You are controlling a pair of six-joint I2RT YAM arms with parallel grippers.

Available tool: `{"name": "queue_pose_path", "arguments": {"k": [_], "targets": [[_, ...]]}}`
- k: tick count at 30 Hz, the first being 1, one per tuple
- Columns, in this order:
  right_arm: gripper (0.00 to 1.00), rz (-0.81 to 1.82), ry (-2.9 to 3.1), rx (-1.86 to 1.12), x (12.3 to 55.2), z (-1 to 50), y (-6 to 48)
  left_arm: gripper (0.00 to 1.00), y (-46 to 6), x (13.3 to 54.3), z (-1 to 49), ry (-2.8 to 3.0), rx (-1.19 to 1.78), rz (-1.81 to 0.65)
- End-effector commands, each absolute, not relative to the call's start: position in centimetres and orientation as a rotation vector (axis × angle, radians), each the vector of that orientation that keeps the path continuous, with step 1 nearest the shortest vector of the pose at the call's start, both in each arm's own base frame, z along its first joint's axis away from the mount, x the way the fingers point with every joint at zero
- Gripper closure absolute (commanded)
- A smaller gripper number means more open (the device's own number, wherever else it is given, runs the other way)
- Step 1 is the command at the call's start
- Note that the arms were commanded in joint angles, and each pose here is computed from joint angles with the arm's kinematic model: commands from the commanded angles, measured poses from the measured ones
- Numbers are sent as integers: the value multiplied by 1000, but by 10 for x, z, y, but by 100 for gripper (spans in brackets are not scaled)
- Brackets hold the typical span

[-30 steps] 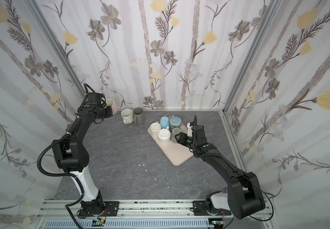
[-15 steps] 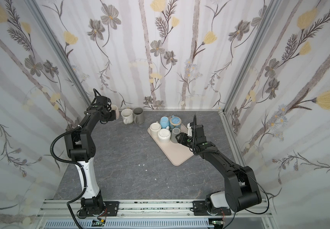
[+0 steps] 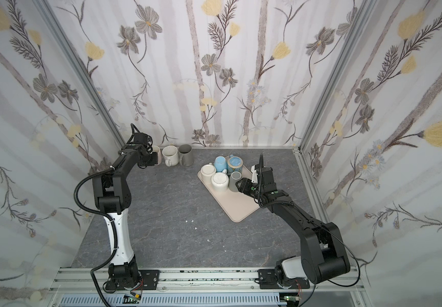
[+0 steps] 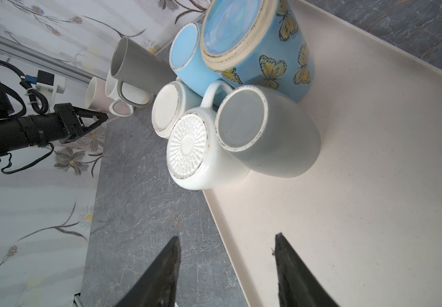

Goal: Turn the mug right side up
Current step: Place the mug at the top-left of the table.

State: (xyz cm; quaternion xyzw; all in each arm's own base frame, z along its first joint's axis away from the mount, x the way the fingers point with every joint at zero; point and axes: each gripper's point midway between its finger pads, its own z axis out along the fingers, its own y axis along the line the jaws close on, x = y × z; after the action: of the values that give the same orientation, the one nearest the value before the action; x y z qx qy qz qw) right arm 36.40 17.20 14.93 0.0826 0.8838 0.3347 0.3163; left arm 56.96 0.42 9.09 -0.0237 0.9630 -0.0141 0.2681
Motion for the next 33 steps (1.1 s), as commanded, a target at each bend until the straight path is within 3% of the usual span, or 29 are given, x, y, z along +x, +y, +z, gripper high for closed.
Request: {"name": "queue_pose_path", "arguments": {"k": [1,8,13,24,33], "targets": [[44,878,2316,218,364,151,170,100,3,581,95,2547,-45,-5],[44,868,2311,226,358,152,167,73,4,578,90,2554,-53,19],[44,867,2309,228,357,153,166,61,3,577,97,2547,-52,23],[44,819,2343,218,376,143,160,54,-13,558,142,2472,-59,-44],[43,681,2425,113,419,137,167,52,-56,505,161,2436,-37,-130]]}}
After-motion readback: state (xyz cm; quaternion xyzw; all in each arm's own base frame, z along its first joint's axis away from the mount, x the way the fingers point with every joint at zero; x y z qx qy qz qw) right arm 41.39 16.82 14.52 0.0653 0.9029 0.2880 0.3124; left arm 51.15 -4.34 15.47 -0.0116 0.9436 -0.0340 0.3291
